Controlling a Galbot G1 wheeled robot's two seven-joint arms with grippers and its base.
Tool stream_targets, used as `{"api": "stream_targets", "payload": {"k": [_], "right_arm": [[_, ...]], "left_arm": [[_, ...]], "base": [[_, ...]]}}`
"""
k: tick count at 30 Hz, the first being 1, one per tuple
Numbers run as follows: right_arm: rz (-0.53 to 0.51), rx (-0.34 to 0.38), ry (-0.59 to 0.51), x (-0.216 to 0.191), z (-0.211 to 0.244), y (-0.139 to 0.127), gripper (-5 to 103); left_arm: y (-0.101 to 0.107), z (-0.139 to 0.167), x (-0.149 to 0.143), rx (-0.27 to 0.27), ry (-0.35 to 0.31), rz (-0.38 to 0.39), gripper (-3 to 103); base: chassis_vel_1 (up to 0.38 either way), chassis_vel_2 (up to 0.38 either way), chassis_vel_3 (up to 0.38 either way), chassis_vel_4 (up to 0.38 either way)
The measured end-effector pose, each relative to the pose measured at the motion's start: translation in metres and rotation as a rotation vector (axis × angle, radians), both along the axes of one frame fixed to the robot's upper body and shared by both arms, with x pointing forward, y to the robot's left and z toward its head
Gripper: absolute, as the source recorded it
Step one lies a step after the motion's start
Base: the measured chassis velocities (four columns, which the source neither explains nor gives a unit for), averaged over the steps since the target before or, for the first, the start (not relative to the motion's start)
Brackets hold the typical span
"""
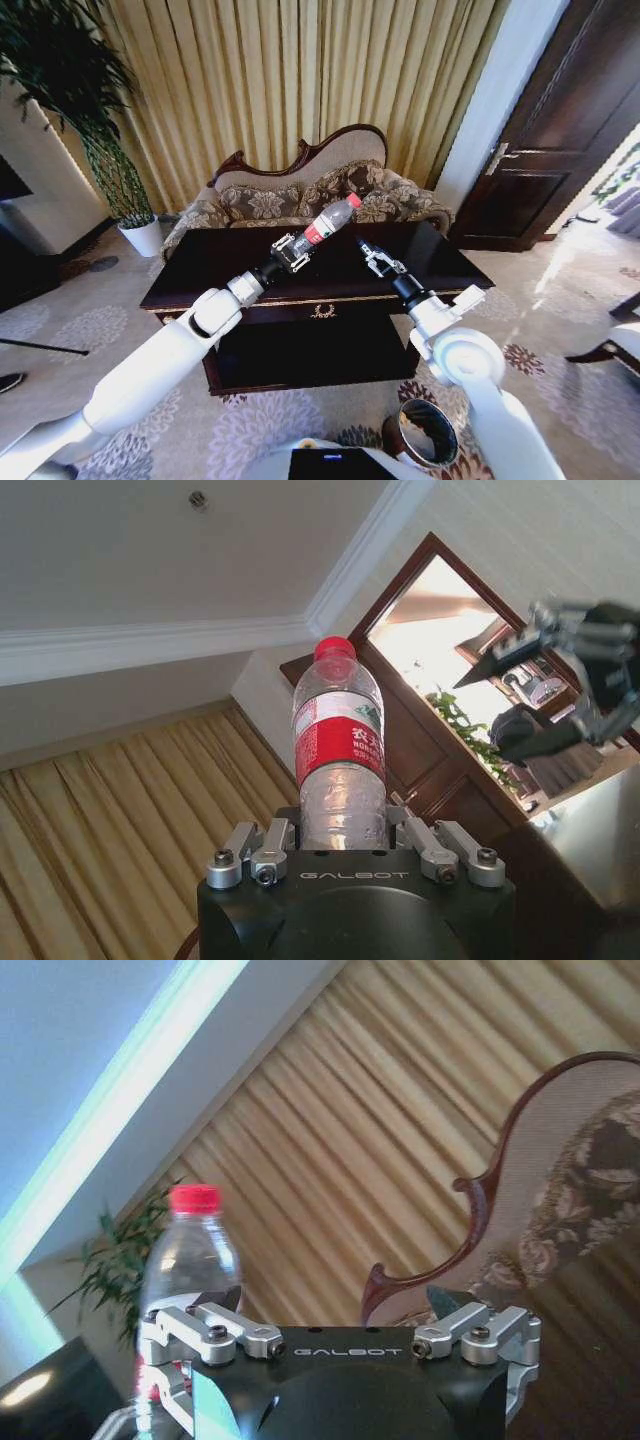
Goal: Move to the front of the table and place the trash on the table into the trash bin.
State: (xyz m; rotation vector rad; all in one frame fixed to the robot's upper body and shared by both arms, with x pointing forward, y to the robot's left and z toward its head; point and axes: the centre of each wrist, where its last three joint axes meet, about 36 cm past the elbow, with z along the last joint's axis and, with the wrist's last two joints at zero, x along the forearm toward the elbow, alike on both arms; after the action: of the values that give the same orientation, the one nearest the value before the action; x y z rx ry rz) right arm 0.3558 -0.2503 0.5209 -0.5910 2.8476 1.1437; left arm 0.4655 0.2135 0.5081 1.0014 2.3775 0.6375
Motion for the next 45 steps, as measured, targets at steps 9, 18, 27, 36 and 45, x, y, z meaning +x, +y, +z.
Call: {"api": "stream_targets", "payload": {"k": [9, 18, 27, 36, 45], "right_arm": [[-0.081, 0.007, -0.027, 0.014, -0.013, 0.006, 100], [-0.126, -0.007, -0.082, 0.002, 0.004, -0.006, 100], [-0.089, -0.110, -0.133, -0.019, 0.029, -0.005, 100], [-0.047, -0.146, -0.143, -0.026, 0.035, 0.005, 100], [-0.014, -0.146, -0.128, -0.025, 0.030, 0.016, 100]], "left_arm": [[0.007, 0.001, -0.005, 0.004, 0.000, 0.014, 39], [0.012, 0.005, -0.004, 0.003, -0.007, 0.022, 39], [0.010, 0.010, -0.004, 0.012, -0.008, 0.014, 39], [0.000, 0.012, -0.004, 0.010, 0.001, 0.002, 39], [-0.007, 0.012, -0.002, 0.007, 0.004, -0.003, 39]], "base": [[0.000, 0.000, 0.000, 0.000], [0.000, 0.000, 0.000, 0.000], [0.000, 0.000, 0.000, 0.000], [0.000, 0.000, 0.000, 0.000], [0.000, 0.000, 0.000, 0.000]]}}
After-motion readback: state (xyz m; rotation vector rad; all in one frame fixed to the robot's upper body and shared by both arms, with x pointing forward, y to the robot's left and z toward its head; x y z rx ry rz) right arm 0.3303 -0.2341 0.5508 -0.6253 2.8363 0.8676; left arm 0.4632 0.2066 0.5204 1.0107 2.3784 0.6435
